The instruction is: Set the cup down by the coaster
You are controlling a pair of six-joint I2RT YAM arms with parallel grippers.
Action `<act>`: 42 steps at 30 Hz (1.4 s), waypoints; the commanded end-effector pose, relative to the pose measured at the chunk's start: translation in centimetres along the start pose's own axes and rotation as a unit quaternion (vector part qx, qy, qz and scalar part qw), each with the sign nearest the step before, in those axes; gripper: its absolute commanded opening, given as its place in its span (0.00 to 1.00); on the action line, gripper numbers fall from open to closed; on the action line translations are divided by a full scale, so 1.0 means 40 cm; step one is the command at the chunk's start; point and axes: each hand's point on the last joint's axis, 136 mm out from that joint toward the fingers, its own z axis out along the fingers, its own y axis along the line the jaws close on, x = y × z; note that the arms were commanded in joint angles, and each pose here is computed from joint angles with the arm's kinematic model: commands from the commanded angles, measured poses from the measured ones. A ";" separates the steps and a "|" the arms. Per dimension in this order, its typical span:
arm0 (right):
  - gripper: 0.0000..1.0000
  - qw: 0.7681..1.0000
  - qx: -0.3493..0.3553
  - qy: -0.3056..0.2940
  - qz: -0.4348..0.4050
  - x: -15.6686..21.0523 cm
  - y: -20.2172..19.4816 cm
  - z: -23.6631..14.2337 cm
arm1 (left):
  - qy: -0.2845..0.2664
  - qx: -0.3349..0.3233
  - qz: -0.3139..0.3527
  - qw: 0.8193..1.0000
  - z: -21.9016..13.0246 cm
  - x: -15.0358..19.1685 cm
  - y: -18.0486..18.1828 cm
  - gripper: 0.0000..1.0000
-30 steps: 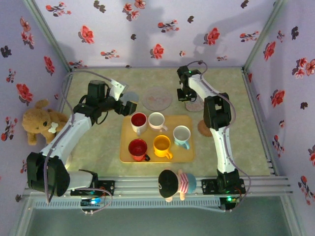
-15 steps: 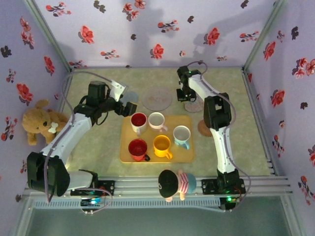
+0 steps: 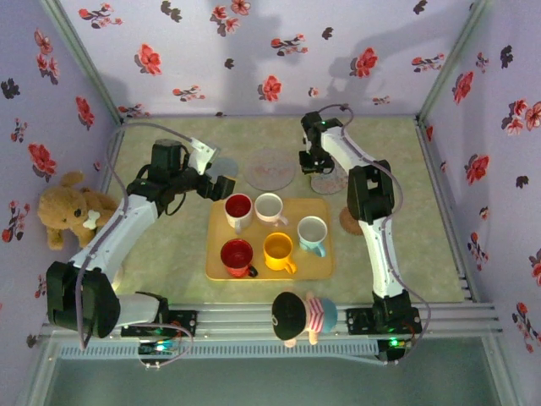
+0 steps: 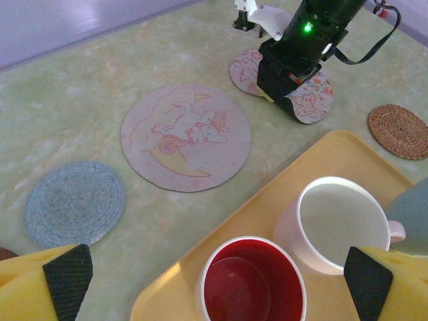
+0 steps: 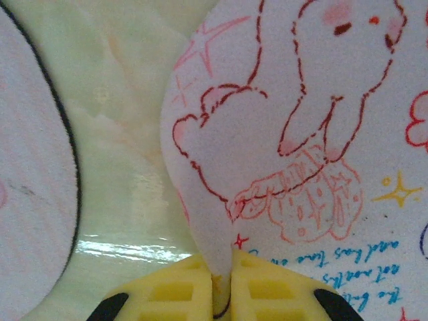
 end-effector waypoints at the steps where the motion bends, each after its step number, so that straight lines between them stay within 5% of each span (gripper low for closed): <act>1: 0.16 1.000 -0.013 0.019 0.005 0.016 0.027 0.028 | 0.009 0.000 0.011 1.000 0.009 0.009 -0.001 1.00; 17: 0.68 1.000 -0.002 -0.001 0.030 -0.011 -0.002 -0.006 | 0.015 0.000 0.009 1.000 0.023 0.008 0.006 1.00; 31: 0.81 0.997 0.026 -0.047 0.062 -0.024 -0.106 -0.116 | 0.010 0.000 0.011 1.000 0.024 -0.001 0.007 1.00; 42: 0.91 0.993 0.046 -0.064 0.083 0.062 -0.181 -0.210 | -0.013 0.022 0.028 0.999 -0.007 -0.052 -0.030 1.00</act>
